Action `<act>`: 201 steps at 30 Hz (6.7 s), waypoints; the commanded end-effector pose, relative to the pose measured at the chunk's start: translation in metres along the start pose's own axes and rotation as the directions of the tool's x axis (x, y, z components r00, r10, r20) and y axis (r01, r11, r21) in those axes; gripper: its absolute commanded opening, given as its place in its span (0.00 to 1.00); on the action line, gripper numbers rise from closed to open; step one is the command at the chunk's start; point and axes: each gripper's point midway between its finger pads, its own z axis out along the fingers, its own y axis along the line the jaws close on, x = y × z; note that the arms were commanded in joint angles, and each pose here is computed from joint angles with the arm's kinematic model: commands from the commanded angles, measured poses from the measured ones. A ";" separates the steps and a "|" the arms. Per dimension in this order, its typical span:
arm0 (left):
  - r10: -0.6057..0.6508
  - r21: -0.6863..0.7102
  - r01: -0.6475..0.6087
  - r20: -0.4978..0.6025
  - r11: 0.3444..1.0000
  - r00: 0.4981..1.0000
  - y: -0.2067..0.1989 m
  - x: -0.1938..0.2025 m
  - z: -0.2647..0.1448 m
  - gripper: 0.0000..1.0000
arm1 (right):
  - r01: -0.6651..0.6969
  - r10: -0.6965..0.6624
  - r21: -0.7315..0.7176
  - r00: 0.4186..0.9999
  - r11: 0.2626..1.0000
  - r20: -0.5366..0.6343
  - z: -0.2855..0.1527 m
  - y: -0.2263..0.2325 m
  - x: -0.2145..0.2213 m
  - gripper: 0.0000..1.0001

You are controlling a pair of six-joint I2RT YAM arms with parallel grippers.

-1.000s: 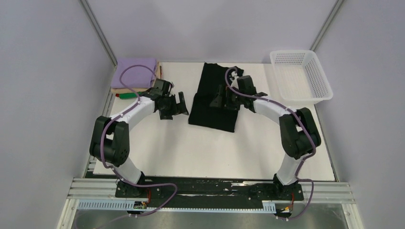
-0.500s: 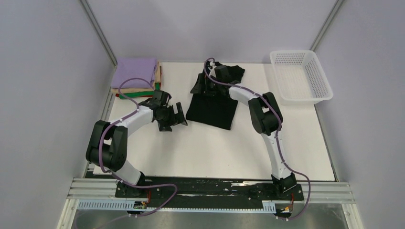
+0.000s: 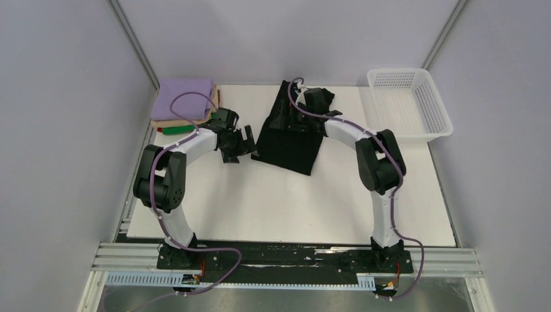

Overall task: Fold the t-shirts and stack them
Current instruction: Fold the folded rectangular tshirt in 1/3 of the way, then grab one side of the 2/3 rectangular tshirt with both arms, then fold the long partially folded tshirt into a neat square, then smooth out wrinkles on the folded tshirt

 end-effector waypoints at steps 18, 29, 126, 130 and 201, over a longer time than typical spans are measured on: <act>0.021 0.024 -0.020 -0.043 1.000 0.999 -0.007 -0.016 0.044 0.49 | -0.078 0.058 0.347 0.996 0.935 0.068 -0.192 -0.032 0.114 0.99; 0.039 0.093 -0.032 -0.078 0.995 0.996 -0.015 -0.006 0.049 0.00 | -0.098 0.111 0.392 0.994 0.915 -0.011 -0.184 -0.051 0.142 0.77; 0.108 -0.039 -0.102 0.234 0.994 0.966 -0.060 -0.111 0.007 0.00 | -0.320 0.317 -0.209 0.947 0.924 -0.049 -0.187 -0.052 0.076 0.04; 0.116 -0.048 -0.109 0.202 0.993 0.972 -0.057 -0.114 0.029 0.00 | -0.326 0.325 -0.155 0.945 0.933 -0.028 -0.171 -0.072 0.069 0.07; 0.102 0.229 -0.118 0.081 0.966 0.991 -0.093 0.006 0.030 1.00 | -0.388 0.347 -0.199 0.914 0.900 -0.211 -0.192 0.020 0.159 1.00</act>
